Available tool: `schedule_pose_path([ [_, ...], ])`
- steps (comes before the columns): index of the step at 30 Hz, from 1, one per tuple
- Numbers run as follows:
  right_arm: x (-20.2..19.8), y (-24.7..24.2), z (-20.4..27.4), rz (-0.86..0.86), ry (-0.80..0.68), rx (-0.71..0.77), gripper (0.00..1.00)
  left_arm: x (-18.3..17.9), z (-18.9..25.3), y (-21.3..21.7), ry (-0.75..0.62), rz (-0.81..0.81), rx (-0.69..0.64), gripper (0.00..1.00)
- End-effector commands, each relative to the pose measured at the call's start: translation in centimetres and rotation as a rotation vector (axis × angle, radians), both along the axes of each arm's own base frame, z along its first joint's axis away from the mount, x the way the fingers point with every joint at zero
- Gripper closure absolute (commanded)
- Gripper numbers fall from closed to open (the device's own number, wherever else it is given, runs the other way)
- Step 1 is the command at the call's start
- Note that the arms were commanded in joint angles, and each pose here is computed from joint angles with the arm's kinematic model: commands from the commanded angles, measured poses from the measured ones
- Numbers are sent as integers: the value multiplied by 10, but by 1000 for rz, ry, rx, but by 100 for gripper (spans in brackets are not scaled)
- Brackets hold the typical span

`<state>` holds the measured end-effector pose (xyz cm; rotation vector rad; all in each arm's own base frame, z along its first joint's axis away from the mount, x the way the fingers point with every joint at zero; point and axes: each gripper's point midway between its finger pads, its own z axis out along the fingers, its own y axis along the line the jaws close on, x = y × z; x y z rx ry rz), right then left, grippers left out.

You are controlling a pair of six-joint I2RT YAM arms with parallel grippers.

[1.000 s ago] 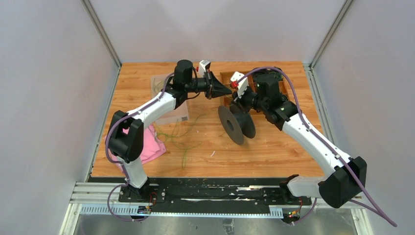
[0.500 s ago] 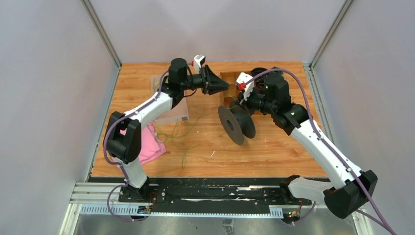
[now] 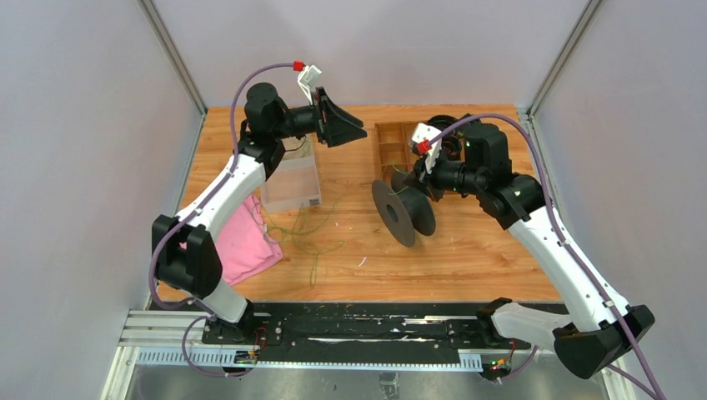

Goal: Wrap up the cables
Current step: Wrap the cable around the cable reel.

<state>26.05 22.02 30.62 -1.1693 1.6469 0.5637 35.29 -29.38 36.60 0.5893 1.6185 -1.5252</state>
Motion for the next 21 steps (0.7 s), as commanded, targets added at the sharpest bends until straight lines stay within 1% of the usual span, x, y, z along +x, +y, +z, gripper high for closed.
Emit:
schedule_pose_path([
  [1,-11,0,10,42,37,19,99,-35,20,4,-582,-143,65,37],
  [5,-12,4,13,54,61,35,99,-40,19,-4,-700,-229,62,38],
  [9,-10,6,13,54,78,35,99,-44,13,-18,-756,-325,48,40],
  [13,-11,6,11,54,92,31,99,-40,7,-31,-792,-374,37,41],
  [16,-9,5,8,45,102,21,99,-44,0,-41,-812,-428,24,42],
  [21,-9,6,6,50,126,19,99,-46,-15,-50,-830,-473,15,46],
])
